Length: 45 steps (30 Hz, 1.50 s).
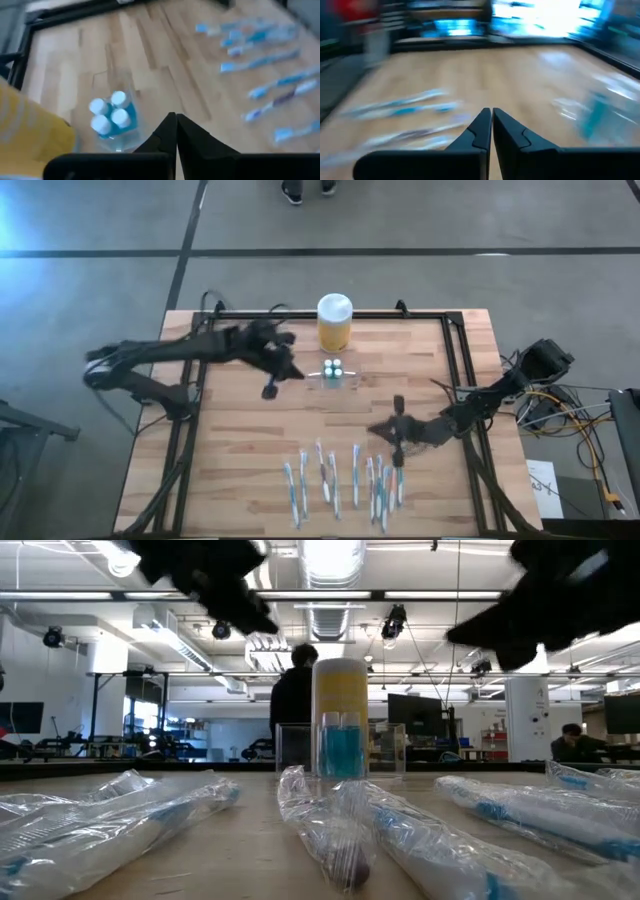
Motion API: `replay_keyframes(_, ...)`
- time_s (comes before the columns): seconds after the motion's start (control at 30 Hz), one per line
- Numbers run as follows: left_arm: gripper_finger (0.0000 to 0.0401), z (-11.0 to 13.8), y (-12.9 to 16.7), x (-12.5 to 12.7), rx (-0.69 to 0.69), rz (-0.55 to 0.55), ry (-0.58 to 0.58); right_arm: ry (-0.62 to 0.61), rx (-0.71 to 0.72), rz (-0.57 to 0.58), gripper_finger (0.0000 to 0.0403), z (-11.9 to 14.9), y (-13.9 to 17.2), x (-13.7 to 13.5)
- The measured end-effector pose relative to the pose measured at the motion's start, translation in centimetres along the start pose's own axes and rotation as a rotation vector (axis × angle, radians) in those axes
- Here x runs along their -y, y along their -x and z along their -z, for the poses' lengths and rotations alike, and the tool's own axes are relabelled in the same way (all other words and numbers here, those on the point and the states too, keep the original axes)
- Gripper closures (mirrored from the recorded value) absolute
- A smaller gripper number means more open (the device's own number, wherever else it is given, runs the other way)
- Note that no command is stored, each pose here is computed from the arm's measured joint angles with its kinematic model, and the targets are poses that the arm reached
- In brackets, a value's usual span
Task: Pick & Place toothbrushing station
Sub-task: Put the blue toothbrush into the transparent organizer
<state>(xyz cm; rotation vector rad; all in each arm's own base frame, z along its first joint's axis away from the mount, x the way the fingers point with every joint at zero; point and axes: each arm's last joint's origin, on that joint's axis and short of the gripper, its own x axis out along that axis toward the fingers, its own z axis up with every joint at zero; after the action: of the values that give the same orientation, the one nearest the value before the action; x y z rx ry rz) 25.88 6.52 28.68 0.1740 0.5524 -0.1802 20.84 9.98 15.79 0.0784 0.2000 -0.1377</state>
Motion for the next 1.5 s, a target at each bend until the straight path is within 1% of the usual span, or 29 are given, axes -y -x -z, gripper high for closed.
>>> replay_keyframes(0.03, 0.0394, 1.3, 0.1, 0.7, 0.051, -0.015, 0.039, -0.032, -0.005, 0.058, 0.0390, 0.2, -0.3, 0.5)
replay_keyframes(0.07, 0.0396, 2.6, 0.2, 1.3, 0.102, -0.031, 0.085, -0.056, -0.014, 0.093, 0.0390, 0.4, -0.7, 1.0)
replay_keyframes(0.17, 0.0396, 6.2, 0.2, 2.9, 0.249, -0.097, 0.247, -0.102, -0.054, 0.121, 0.0390, 1.0, -1.7, 2.2)
replay_keyframes(0.23, 0.0397, 8.3, 0.3, 3.7, 0.336, -0.137, 0.324, -0.118, -0.082, 0.140, 0.0390, 1.4, -2.6, 3.1)
replay_keyframes(0.33, 0.0398, 11.0, 0.2, 4.5, 0.387, -0.186, 0.385, -0.135, -0.123, 0.152, 0.0390, 1.9, -3.8, 4.5)
replay_keyframes(0.43, 0.0398, 12.6, 0.1, 4.8, 0.391, -0.253, 0.419, -0.123, -0.143, 0.113, 0.0390, 1.9, -4.9, 5.7)
replay_keyframes(0.5, 0.0399, 13.0, -0.2, 4.8, 0.367, -0.302, 0.436, -0.100, -0.158, 0.092, 0.0390, 1.9, -5.5, 6.6)
replay_keyframes(0.57, 0.0399, 13.5, -0.5, 4.7, 0.324, -0.321, 0.453, -0.107, -0.169, 0.096, 0.0390, 1.9, -5.9, 7.6)
replay_keyframes(0.63, 0.0399, 13.5, -0.9, 4.6, 0.293, -0.326, 0.461, -0.128, -0.176, 0.124, 0.0390, 1.9, -6.1, 8.4)
replay_keyframes(0.73, 0.0400, 13.4, -1.3, 4.2, 0.258, -0.367, 0.488, -0.148, -0.182, 0.159, 0.0390, 1.9, -6.2, 9.3)
replay_keyframes(0.93, 0.0399, 13.3, -2.6, 3.6, 0.199, -0.378, 0.478, -0.126, -0.190, 0.197, 0.0390, 1.8, -6.2, 10.4)
replay_keyframes(1.07, 0.0399, 13.3, -3.6, 3.2, 0.161, -0.381, 0.483, -0.144, -0.192, 0.211, 0.0390, 1.8, -6.2, 10.7)
replay_keyframes(1.2, 0.0399, 14.2, -4.9, 2.9, 0.106, -0.422, 0.490, -0.143, -0.195, 0.211, 0.0390, 1.9, -6.3, 10.7)
replay_keyframes(1.33, 0.0398, 14.5, -5.5, 2.7, 0.113, -0.428, 0.494, -0.139, -0.190, 0.228, 0.0390, 1.7, -6.3, 11.0)
replay_keyframes(1.5, 0.0399, 14.4, -5.6, 2.7, 0.143, -0.428, 0.505, -0.147, -0.182, 0.247, 0.0390, 1.6, -6.4, 11.1)
